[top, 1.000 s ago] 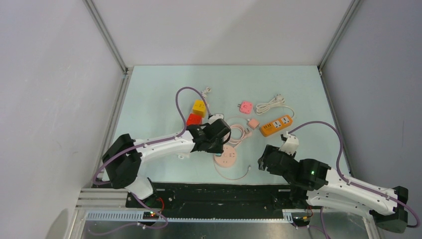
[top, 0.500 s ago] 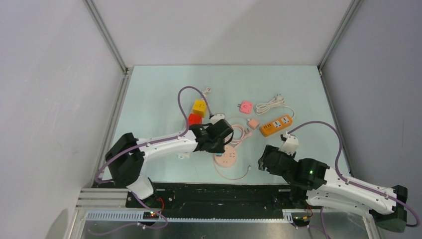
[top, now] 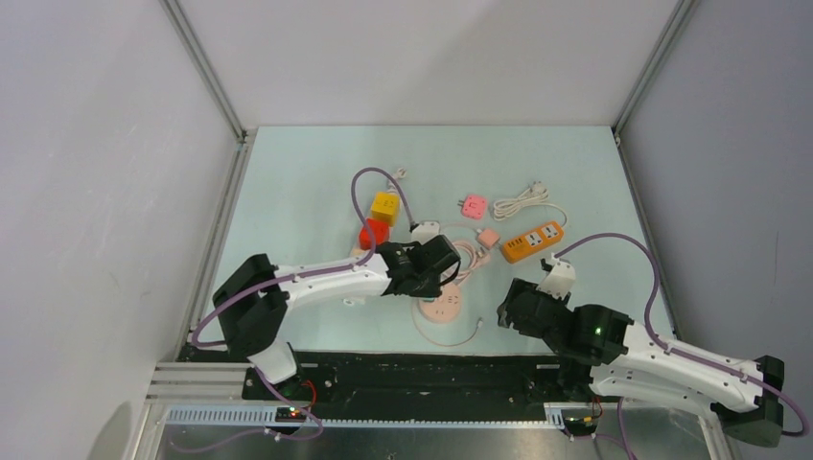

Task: Insert the plug

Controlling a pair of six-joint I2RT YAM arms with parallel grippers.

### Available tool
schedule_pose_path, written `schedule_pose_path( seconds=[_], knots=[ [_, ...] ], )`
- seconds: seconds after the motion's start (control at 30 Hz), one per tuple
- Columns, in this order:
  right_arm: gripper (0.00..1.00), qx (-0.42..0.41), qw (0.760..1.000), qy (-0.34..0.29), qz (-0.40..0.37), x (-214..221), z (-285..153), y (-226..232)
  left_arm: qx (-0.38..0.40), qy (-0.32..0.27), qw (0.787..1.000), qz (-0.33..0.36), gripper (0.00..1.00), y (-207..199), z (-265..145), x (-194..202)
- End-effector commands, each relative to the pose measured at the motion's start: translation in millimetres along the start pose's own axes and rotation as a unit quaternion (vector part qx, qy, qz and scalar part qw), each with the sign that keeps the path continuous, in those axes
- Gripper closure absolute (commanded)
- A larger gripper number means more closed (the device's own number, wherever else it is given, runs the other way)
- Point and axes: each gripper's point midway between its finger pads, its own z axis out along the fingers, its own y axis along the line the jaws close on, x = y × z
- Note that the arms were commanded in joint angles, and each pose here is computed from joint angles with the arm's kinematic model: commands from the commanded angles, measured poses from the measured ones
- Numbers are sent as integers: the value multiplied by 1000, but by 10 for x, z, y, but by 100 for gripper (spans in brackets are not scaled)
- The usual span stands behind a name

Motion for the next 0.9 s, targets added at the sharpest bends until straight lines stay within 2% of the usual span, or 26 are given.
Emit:
schedule_pose_path(
  seconds=[0.0, 0.4, 0.6, 0.73, 0.87],
  knots=[
    [23, 2, 999, -27, 18, -119, -16, -7, -36, 42, 998, 16, 100, 92, 107, 286],
    [24, -19, 999, -39, 33, -199, -79, 27, -89, 64, 993, 50, 100, 187, 278, 532],
    [24, -45, 996, -62, 34, -376, -206, 75, -102, 80, 990, 51, 100, 227, 345, 718],
    [24, -44, 996, -74, 36, -461, -242, 51, -99, 57, 993, 39, 100, 201, 263, 697],
    [24, -34, 996, -74, 34, -465, -223, 18, -111, 7, 993, 30, 100, 264, 176, 656]
  ],
)
